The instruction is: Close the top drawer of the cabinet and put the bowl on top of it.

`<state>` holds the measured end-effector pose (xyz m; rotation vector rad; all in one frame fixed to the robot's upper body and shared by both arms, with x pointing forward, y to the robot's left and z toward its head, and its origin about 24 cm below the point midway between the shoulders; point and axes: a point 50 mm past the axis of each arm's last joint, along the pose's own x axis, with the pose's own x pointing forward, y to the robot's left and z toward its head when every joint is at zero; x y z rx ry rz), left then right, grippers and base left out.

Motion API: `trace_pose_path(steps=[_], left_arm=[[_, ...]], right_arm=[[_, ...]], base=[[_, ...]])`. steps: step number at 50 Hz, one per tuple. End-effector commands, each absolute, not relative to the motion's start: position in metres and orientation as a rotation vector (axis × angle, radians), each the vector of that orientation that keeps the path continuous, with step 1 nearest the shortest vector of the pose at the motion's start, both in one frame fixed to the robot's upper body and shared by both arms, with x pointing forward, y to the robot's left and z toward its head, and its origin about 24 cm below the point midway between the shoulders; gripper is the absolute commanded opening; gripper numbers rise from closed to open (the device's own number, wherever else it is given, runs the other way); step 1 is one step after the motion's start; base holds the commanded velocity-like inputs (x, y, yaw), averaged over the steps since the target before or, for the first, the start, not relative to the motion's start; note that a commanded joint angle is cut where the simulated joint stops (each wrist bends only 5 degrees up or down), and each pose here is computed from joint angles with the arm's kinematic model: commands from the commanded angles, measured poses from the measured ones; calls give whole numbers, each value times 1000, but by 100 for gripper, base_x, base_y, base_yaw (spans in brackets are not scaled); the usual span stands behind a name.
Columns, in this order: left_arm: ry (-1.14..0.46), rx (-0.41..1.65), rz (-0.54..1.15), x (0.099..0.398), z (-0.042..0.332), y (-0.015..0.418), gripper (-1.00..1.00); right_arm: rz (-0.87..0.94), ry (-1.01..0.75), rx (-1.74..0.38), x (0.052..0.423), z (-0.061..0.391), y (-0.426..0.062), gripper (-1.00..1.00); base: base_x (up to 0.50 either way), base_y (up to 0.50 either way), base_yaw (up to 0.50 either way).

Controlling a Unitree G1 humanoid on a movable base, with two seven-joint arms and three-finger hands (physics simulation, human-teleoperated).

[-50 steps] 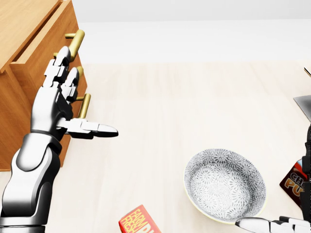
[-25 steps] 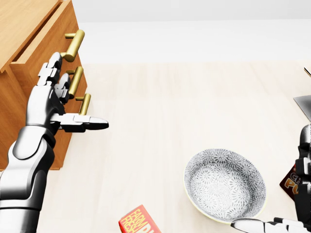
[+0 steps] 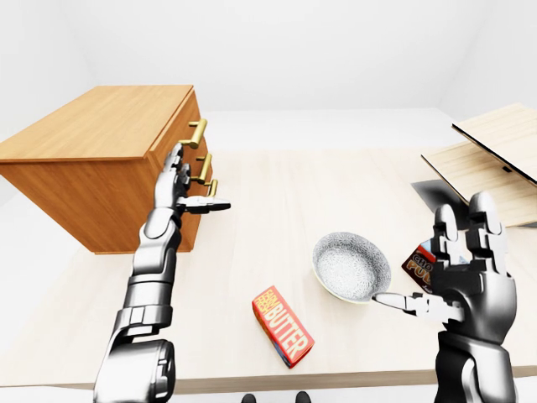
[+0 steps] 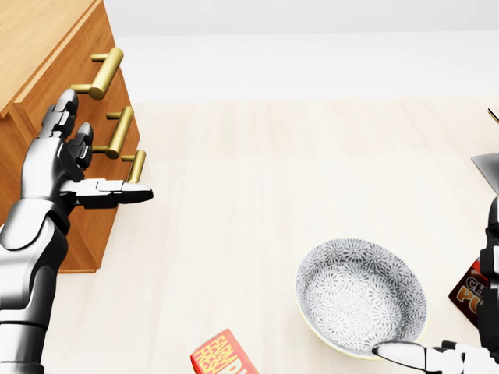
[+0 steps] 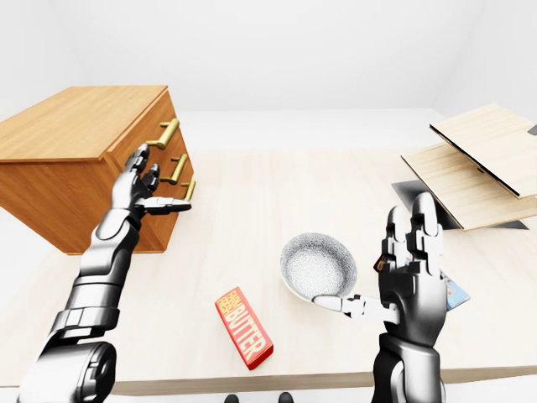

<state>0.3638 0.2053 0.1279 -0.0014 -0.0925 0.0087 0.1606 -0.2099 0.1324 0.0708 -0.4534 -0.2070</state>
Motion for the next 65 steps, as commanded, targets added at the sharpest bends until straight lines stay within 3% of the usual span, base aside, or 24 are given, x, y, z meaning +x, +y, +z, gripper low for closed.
trace_pose_path(steps=[1, 45, 65], left_arm=[[-80, -39, 28, 368, 128, 209, 100], [-131, -129, 95, 362, 140, 237, 100], [-159, -265, 308, 351, 144, 270, 100]], right_arm=[[-209, -465, 66, 162, 135, -210, 100], [-204, -466, 64, 162, 135, -209, 100], [-204, -462, 63, 163, 134, -209, 100]], base=[[1, 0, -1], [0, 0, 0], [0, 0, 0]])
